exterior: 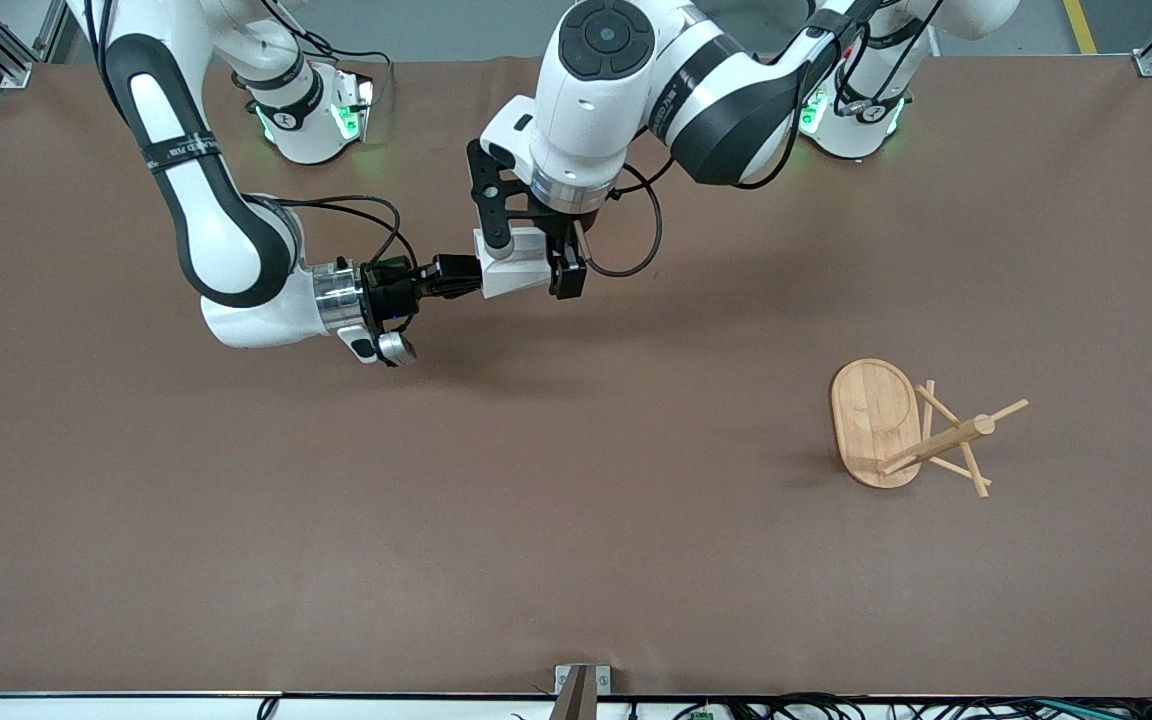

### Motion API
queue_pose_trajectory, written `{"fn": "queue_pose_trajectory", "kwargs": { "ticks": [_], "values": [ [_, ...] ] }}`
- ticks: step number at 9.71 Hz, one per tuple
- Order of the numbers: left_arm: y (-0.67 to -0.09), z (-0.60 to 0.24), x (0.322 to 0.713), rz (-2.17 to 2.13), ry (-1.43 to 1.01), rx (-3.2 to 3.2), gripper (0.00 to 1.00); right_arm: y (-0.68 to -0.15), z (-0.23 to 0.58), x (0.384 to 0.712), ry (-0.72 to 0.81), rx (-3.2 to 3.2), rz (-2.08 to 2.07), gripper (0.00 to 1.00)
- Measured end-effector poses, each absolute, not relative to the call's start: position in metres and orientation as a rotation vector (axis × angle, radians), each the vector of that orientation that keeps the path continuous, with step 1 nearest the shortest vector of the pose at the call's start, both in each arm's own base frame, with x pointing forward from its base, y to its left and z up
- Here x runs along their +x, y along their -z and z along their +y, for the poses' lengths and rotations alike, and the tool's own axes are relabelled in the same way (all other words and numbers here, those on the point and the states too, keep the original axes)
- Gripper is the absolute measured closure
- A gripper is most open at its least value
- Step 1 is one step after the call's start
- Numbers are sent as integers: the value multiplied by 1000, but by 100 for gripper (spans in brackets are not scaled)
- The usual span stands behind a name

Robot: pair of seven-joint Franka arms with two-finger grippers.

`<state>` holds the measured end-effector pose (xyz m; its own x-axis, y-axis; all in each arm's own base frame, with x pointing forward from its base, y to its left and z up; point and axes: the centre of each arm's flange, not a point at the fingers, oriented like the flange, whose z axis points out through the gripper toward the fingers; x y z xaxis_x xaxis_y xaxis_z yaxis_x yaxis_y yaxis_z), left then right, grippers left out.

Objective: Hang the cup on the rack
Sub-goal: 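Grasp the cup's rim end with the left gripper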

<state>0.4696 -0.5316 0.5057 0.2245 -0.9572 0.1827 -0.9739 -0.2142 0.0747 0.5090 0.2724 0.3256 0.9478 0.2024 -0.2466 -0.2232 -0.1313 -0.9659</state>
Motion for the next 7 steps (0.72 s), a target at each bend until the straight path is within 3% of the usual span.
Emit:
{"fn": "queue_pose_trajectory", "kwargs": {
  "ticks": [3,4,5,7],
  "values": [
    [-500,-535,468,-1874,-134,2295,3,-326,277,507,-371,-1662,7,96],
    [-499,-535,467,-1873,-129,2293,10,-326,277,507,-367,-1666,10,96],
    [-500,-536,466,-1873,-129,2288,26,-325,275,508,-360,-1670,14,96],
    [-500,-536,466,-1874,-129,2287,26,-325,275,508,-357,-1670,11,96]
  ]
}}
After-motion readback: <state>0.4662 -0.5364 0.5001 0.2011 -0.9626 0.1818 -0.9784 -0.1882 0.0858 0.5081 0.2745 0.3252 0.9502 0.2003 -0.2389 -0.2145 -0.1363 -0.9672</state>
